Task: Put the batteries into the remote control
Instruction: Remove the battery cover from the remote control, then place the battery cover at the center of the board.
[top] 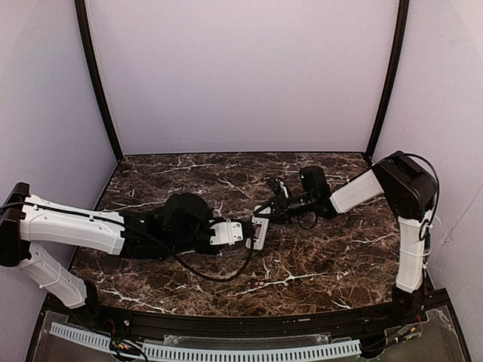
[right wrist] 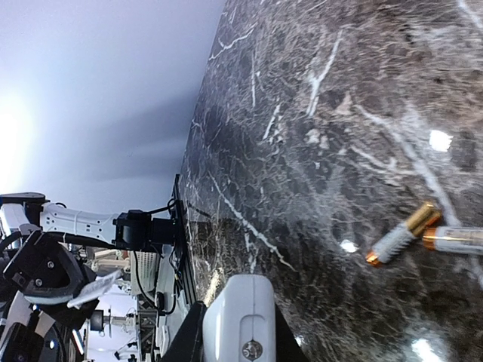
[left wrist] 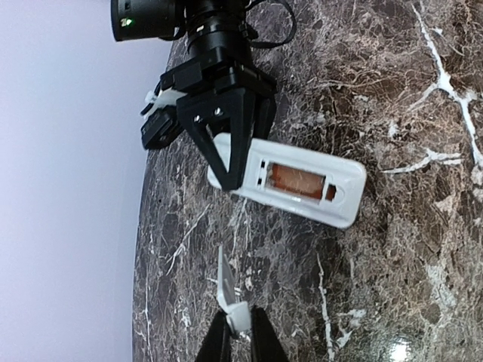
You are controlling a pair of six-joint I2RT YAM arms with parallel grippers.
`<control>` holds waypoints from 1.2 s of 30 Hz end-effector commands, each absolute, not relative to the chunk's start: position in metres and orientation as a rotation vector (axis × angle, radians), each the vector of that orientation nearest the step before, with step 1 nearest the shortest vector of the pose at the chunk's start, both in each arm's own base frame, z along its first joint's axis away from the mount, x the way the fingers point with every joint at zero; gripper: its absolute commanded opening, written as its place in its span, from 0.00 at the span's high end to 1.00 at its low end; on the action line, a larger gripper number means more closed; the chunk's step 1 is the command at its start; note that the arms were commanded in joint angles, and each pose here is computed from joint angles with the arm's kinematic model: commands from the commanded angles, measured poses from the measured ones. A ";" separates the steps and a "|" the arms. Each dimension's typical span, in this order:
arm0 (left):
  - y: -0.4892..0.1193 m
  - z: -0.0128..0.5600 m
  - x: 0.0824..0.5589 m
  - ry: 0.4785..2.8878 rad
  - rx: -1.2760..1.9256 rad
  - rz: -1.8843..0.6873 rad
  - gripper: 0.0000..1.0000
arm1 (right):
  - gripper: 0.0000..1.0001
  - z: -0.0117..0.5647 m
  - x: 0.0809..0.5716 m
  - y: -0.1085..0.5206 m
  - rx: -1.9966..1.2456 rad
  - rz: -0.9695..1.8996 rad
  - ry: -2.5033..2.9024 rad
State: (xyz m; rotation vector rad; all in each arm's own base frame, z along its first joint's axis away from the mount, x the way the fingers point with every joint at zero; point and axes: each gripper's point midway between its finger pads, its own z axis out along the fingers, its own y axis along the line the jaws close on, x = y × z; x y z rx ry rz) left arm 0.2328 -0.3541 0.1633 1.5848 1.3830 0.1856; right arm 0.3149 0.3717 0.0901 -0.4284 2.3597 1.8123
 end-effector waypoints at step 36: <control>-0.294 0.034 0.226 1.876 1.754 0.248 0.51 | 1.00 0.190 0.292 0.250 -0.537 1.565 2.038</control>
